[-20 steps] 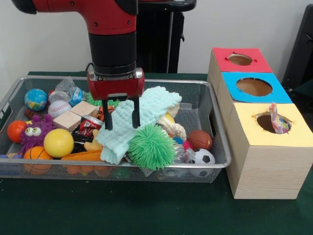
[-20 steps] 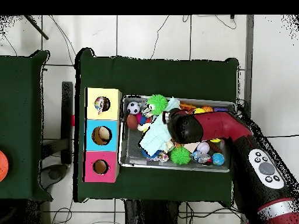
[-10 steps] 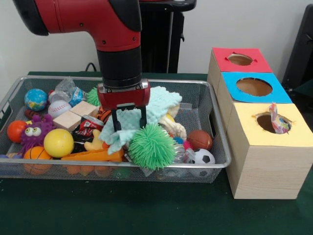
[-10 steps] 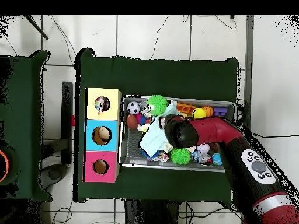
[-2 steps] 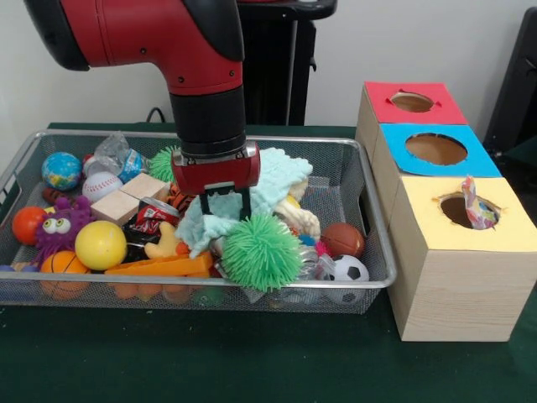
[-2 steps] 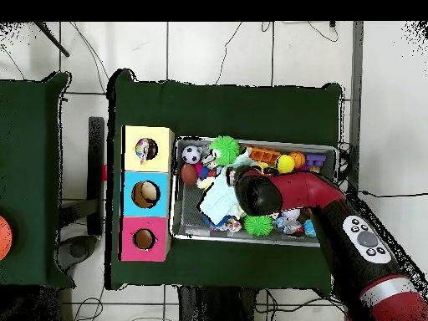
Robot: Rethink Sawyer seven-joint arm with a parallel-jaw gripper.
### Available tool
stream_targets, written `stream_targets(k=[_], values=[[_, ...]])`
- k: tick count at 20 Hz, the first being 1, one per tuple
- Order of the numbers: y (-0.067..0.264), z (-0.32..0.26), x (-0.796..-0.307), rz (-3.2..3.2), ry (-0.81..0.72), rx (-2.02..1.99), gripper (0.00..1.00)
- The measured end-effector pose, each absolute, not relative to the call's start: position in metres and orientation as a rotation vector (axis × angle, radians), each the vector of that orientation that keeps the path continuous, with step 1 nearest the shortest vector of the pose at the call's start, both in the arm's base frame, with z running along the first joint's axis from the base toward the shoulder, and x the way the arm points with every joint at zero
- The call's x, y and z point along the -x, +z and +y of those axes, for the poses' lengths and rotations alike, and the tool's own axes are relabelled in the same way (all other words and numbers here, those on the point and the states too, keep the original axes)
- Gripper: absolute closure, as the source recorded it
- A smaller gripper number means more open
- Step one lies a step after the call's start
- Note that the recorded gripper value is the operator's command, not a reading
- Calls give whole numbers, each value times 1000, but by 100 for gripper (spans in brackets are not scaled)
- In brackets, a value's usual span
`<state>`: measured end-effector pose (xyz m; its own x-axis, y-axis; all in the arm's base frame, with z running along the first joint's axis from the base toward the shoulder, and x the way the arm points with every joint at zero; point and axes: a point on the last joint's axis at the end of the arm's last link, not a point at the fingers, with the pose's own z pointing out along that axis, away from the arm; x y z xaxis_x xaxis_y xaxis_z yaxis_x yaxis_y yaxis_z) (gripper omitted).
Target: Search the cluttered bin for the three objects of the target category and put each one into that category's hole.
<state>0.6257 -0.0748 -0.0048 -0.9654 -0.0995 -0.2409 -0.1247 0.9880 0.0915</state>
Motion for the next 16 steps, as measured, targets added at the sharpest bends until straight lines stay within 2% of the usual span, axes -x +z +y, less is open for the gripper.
stream_targets(k=[9, 16], values=[[-5, -70, -616, 2884, 158, 178, 100], [19, -78, -603, 2902, 147, 165, 100]])
